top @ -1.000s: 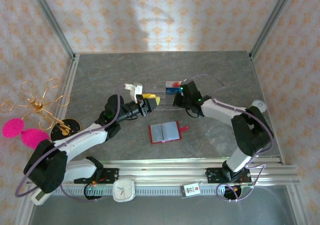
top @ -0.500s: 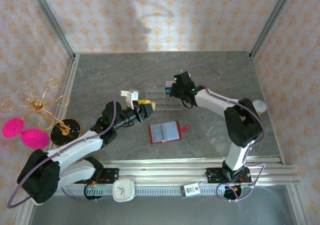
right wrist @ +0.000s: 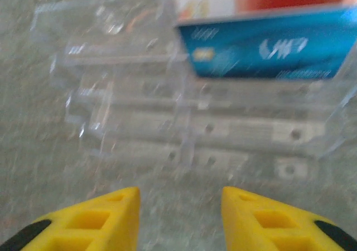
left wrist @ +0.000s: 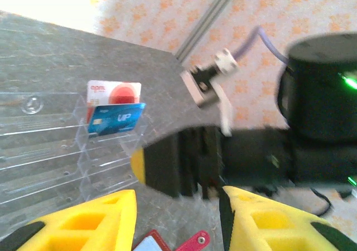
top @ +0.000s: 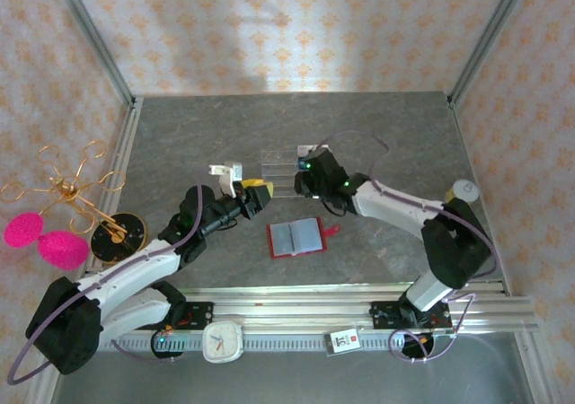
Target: Take the credit cards out of the card holder
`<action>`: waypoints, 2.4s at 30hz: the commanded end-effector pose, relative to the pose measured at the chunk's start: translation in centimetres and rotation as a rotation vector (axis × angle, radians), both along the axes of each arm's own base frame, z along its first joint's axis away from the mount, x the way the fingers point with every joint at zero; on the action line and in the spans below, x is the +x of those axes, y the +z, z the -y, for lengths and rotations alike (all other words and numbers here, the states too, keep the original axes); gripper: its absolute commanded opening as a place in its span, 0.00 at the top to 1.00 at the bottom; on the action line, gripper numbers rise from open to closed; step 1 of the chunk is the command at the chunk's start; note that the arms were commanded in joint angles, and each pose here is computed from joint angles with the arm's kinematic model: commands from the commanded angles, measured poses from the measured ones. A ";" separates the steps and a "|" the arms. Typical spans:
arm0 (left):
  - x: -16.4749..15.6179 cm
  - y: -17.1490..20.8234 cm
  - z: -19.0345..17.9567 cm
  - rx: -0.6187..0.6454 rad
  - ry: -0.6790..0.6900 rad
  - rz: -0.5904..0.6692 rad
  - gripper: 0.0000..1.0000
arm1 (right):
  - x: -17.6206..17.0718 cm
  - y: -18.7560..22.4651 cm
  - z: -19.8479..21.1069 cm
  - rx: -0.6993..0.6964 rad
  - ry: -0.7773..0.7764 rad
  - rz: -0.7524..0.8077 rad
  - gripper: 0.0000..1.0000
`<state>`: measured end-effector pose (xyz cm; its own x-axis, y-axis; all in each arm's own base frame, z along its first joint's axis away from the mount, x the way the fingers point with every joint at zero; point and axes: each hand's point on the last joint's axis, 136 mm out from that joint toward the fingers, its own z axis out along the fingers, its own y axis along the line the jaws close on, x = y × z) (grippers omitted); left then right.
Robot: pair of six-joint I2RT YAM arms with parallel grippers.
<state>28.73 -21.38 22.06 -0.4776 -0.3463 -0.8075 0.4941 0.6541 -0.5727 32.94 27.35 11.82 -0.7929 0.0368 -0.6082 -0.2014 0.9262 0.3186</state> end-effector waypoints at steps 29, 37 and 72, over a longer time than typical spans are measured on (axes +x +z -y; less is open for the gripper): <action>-1.3 -8.0 -3.2 0.113 0.139 -0.230 0.65 | -10.5 -9.2 -5.4 -0.290 0.238 -0.031 0.99; -2.5 -12.5 0.7 0.181 0.009 -0.367 1.00 | -9.8 -5.5 -5.9 -0.073 0.170 0.018 1.00; -3.9 -14.0 3.5 0.147 -0.036 -0.438 1.00 | -11.4 -0.3 -1.4 0.232 0.146 -0.036 0.75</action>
